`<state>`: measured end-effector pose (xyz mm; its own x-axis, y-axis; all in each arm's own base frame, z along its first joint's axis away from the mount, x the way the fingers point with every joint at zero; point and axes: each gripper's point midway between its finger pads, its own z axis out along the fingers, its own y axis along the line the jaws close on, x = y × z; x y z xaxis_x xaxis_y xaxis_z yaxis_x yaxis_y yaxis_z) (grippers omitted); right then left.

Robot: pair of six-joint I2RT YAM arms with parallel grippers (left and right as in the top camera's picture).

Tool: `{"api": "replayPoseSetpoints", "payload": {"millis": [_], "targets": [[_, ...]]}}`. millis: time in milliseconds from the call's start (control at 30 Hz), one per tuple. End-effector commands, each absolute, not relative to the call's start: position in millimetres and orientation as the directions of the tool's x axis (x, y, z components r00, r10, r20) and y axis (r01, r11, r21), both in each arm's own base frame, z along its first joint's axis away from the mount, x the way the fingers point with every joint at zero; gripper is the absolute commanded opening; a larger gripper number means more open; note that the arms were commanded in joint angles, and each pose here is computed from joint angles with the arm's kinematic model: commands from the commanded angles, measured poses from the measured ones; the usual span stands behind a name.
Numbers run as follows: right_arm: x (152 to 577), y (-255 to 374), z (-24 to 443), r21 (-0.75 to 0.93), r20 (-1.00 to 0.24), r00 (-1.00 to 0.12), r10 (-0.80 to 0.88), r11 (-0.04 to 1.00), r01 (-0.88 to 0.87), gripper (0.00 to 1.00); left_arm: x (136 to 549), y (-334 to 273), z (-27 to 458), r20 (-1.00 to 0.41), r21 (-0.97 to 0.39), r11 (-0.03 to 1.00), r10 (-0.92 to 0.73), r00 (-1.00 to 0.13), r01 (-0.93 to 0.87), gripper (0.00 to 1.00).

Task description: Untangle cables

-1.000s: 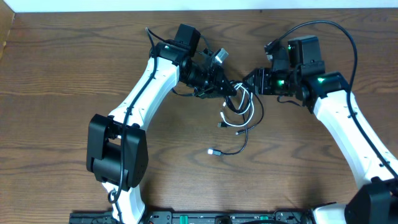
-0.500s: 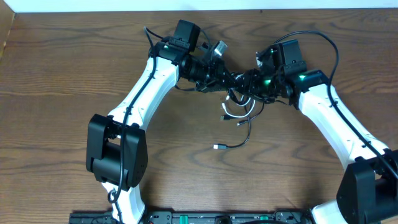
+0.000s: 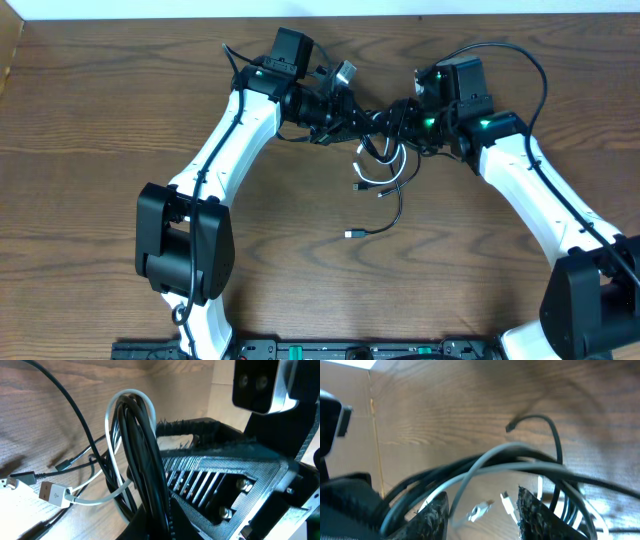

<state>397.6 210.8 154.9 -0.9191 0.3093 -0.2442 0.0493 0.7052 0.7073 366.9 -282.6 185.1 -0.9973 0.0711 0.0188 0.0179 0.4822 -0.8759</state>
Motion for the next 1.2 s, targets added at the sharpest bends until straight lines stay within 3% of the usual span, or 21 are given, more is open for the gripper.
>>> {"api": "replayPoseSetpoints", "payload": {"millis": [0,300,467,533,633,867,1033,1167], "targets": [[399,226,158,0.744,-0.219,-0.927,0.306,0.666,0.044,0.41,354,-294,201,0.032,-0.904,0.428,0.118,-0.992,0.022,0.07],[409,229,143,0.748,-0.21,-0.926,0.314,0.662,0.055,0.32,350,-296,207,0.041,-0.92,0.392,0.139,-0.989,0.017,0.07],[410,227,143,0.747,-0.21,-0.925,0.318,0.662,0.058,0.15,350,-295,207,0.04,-0.921,0.39,0.138,-0.99,0.017,0.08],[411,224,142,0.745,-0.213,-0.924,0.318,0.665,0.057,0.02,351,-294,207,0.023,-0.921,0.388,0.142,-0.99,0.035,0.07],[411,222,146,0.764,-0.206,-0.931,0.301,0.644,0.039,0.01,353,-292,205,-0.037,-0.915,0.392,0.158,-0.987,0.097,0.07],[409,204,172,0.852,-0.158,-0.947,0.279,0.524,0.012,0.01,365,-255,150,-0.093,-0.705,0.694,0.115,-0.989,0.147,0.07],[414,176,189,0.889,-0.141,-0.94,0.31,0.458,0.018,0.01,365,-238,135,-0.127,-0.606,0.77,0.158,-0.979,0.203,0.07],[421,150,183,0.876,-0.152,-0.923,0.355,0.48,0.041,0.01,362,-236,134,-0.147,-0.595,0.764,0.2,-0.969,0.248,0.07]]}}
